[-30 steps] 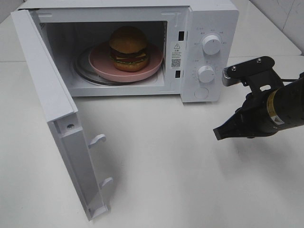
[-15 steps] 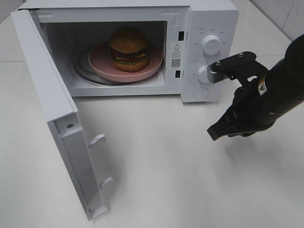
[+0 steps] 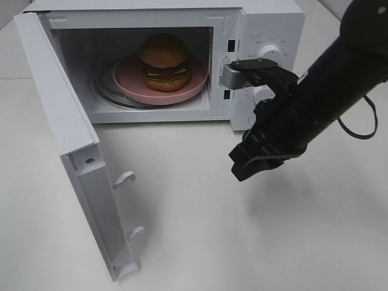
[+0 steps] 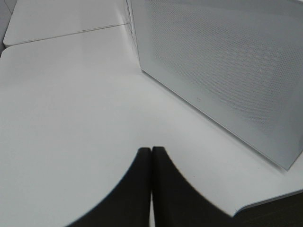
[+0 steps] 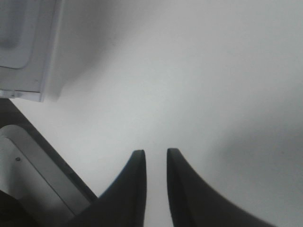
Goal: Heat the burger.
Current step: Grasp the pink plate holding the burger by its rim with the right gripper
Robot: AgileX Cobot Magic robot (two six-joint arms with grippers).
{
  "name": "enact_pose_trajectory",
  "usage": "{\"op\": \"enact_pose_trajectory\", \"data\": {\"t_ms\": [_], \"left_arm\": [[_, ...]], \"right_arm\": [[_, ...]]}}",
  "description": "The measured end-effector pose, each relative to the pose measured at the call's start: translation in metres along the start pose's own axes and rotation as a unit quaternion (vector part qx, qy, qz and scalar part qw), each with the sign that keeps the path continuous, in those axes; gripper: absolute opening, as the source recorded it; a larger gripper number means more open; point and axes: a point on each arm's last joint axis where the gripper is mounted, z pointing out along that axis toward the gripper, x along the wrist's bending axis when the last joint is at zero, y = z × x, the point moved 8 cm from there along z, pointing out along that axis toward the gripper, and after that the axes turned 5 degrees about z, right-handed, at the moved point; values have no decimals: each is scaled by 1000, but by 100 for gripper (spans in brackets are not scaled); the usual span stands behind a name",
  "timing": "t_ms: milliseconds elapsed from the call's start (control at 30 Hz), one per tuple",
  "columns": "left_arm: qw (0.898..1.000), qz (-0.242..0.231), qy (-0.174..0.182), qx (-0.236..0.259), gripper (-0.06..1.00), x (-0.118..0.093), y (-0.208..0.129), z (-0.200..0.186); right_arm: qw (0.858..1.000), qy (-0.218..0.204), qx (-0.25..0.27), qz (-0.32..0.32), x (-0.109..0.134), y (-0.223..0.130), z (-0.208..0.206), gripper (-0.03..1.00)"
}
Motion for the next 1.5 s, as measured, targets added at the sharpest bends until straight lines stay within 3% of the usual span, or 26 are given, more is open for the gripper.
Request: {"op": "enact_pose_trajectory", "data": {"t_ms": [200,333,533,633,700,733,767,800,833,900,933,1000,1067,1333,1500], "left_arm": [[1000,0,0,0,0,0,0,0],[1000,0,0,0,0,0,0,0],[1000,0,0,0,0,0,0,0],[1000,0,0,0,0,0,0,0],[1000,0,0,0,0,0,0,0],[1000,0,0,0,0,0,0,0],[1000,0,0,0,0,0,0,0],[1000,0,0,0,0,0,0,0],[1000,0,0,0,0,0,0,0],[1000,0,0,0,0,0,0,0],[1000,0,0,0,0,0,0,0],[1000,0,0,0,0,0,0,0],[1000,0,0,0,0,0,0,0],[1000,0,0,0,0,0,0,0],[1000,0,0,0,0,0,0,0]], "right_arm": [[1000,9,-17,-21,-2,34,2,27],[995,2,-43,-91,3,58,2,39],[984,-10,-69,-166,16,80,8,47],[973,-28,-81,-216,22,92,13,52],[958,-54,-98,-266,26,102,15,57],[958,-54,-98,-266,26,102,15,57],[944,-73,-109,-302,30,109,16,60],[944,-73,-109,-302,30,109,16,60],[931,-89,-118,-334,34,114,16,61],[924,-97,-123,-349,36,116,16,62],[909,-112,-132,-378,39,121,16,62],[904,-118,-133,-389,39,122,16,62],[885,-135,-133,-425,41,126,20,62],[860,-164,-101,-473,27,132,42,62],[858,-167,-106,-474,30,146,51,62]]}}
